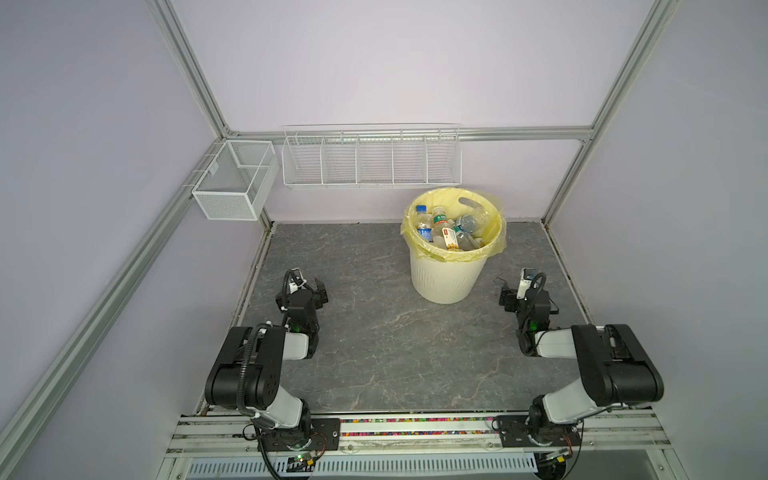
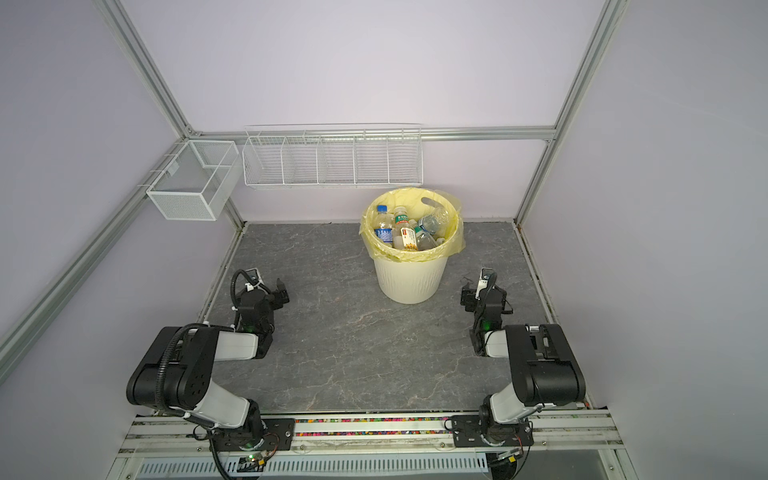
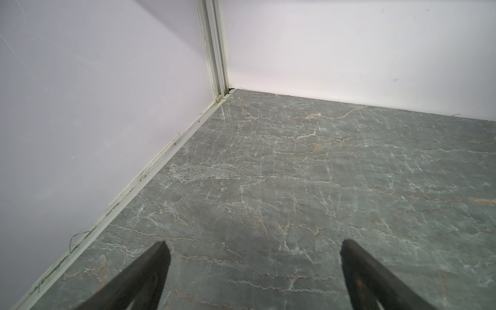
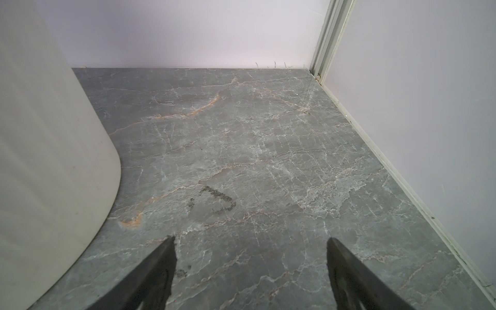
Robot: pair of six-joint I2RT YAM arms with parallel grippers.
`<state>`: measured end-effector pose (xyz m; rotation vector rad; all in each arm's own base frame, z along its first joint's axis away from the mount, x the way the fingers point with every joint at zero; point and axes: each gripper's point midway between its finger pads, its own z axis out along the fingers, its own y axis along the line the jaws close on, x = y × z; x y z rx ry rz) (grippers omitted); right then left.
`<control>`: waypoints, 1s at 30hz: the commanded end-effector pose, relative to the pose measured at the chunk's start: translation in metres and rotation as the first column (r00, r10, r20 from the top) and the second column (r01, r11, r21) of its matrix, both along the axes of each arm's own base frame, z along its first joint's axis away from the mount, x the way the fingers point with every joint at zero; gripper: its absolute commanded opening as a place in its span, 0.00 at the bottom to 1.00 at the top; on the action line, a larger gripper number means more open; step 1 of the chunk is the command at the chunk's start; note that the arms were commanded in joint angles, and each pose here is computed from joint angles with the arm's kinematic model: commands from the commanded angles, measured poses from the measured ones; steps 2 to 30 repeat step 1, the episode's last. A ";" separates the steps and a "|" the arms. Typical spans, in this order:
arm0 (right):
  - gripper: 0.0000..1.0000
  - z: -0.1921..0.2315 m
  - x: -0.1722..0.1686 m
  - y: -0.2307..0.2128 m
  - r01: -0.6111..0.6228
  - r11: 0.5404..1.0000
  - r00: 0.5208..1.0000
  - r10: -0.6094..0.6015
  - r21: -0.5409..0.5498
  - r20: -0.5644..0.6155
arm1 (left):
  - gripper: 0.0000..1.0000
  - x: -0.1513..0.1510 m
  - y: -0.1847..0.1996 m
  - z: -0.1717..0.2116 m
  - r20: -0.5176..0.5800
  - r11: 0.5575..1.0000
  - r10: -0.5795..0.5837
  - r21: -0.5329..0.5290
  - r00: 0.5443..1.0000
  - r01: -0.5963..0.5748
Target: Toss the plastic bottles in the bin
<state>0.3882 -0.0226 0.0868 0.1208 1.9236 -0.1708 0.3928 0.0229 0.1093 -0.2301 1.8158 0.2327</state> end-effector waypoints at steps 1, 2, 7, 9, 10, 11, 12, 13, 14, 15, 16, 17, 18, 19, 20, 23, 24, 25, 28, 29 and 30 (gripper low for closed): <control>0.89 0.008 0.003 0.001 -0.013 1.000 1.000 0.013 -0.019 0.020 | 0.99 0.005 0.000 0.010 0.032 1.000 -0.008 0.009 0.999 0.008; 0.89 0.008 0.003 0.001 -0.013 1.000 1.000 0.013 -0.019 0.020 | 0.99 0.005 0.000 0.010 0.032 1.000 -0.008 0.009 0.999 0.008; 0.89 0.008 0.003 0.001 -0.013 1.000 1.000 0.013 -0.019 0.020 | 0.99 0.005 0.000 0.010 0.032 1.000 -0.008 0.009 0.999 0.008; 0.89 0.008 0.003 0.001 -0.013 1.000 1.000 0.013 -0.019 0.020 | 0.99 0.005 0.000 0.010 0.032 1.000 -0.008 0.009 0.999 0.008; 0.89 0.008 0.003 0.001 -0.013 1.000 1.000 0.013 -0.019 0.020 | 0.99 0.005 0.000 0.010 0.032 1.000 -0.008 0.009 0.999 0.008; 0.89 0.008 0.003 0.001 -0.013 1.000 1.000 0.013 -0.019 0.020 | 0.99 0.005 0.000 0.010 0.032 1.000 -0.008 0.009 0.999 0.008; 0.89 0.008 0.003 0.001 -0.013 1.000 1.000 0.013 -0.019 0.020 | 0.99 0.005 0.000 0.010 0.032 1.000 -0.008 0.009 0.999 0.008; 0.89 0.008 0.003 0.001 -0.013 1.000 1.000 0.013 -0.019 0.020 | 0.99 0.005 0.000 0.010 0.032 1.000 -0.008 0.009 0.999 0.008; 0.89 0.008 0.003 0.001 -0.013 1.000 1.000 0.013 -0.019 0.020 | 0.99 0.005 0.000 0.010 0.032 1.000 -0.008 0.009 0.999 0.008; 0.89 0.008 0.003 0.001 -0.013 1.000 1.000 0.013 -0.019 0.020 | 0.99 0.005 0.000 0.010 0.032 1.000 -0.008 0.009 0.999 0.008; 0.89 0.008 0.003 0.001 -0.013 1.000 1.000 0.013 -0.019 0.020 | 0.99 0.005 0.000 0.010 0.032 1.000 -0.008 0.009 0.999 0.008; 0.89 0.008 0.003 0.001 -0.013 1.000 1.000 0.013 -0.019 0.020 | 0.99 0.005 0.000 0.010 0.032 1.000 -0.008 0.009 0.999 0.008; 0.89 0.008 0.003 0.001 -0.013 1.000 1.000 0.013 -0.019 0.020 | 0.99 0.005 0.000 0.010 0.032 1.000 -0.008 0.009 0.999 0.008; 0.89 0.008 0.003 0.001 -0.013 1.000 1.000 0.013 -0.019 0.020 | 0.99 0.005 0.000 0.010 0.032 1.000 -0.008 0.009 0.999 0.008; 0.89 0.008 0.003 0.001 -0.013 1.000 1.000 0.013 -0.019 0.020 | 0.99 0.005 0.000 0.010 0.032 1.000 -0.008 0.009 0.999 0.008; 0.89 0.008 0.003 0.001 -0.013 1.000 1.000 0.013 -0.019 0.020 | 0.99 0.005 0.000 0.010 0.032 1.000 -0.008 0.009 0.999 0.008; 0.89 0.008 0.003 0.001 -0.013 1.000 1.000 0.013 -0.019 0.020 | 0.99 0.005 0.000 0.010 0.032 1.000 -0.008 0.009 0.999 0.008; 0.89 0.008 0.003 0.001 -0.013 1.000 1.000 0.013 -0.019 0.020 | 0.99 0.005 0.000 0.010 0.032 1.000 -0.008 0.009 0.999 0.008; 0.89 0.008 0.003 0.001 -0.013 1.000 1.000 0.013 -0.019 0.020 | 0.99 0.005 0.000 0.010 0.032 1.000 -0.008 0.009 0.999 0.008; 0.89 0.008 0.003 0.001 -0.013 1.000 1.000 0.013 -0.019 0.020 | 0.99 0.005 0.000 0.010 0.032 1.000 -0.008 0.009 0.999 0.008; 0.89 0.008 0.003 0.001 -0.013 1.000 1.000 0.013 -0.019 0.020 | 0.99 0.005 0.000 0.010 0.032 1.000 -0.008 0.009 0.999 0.008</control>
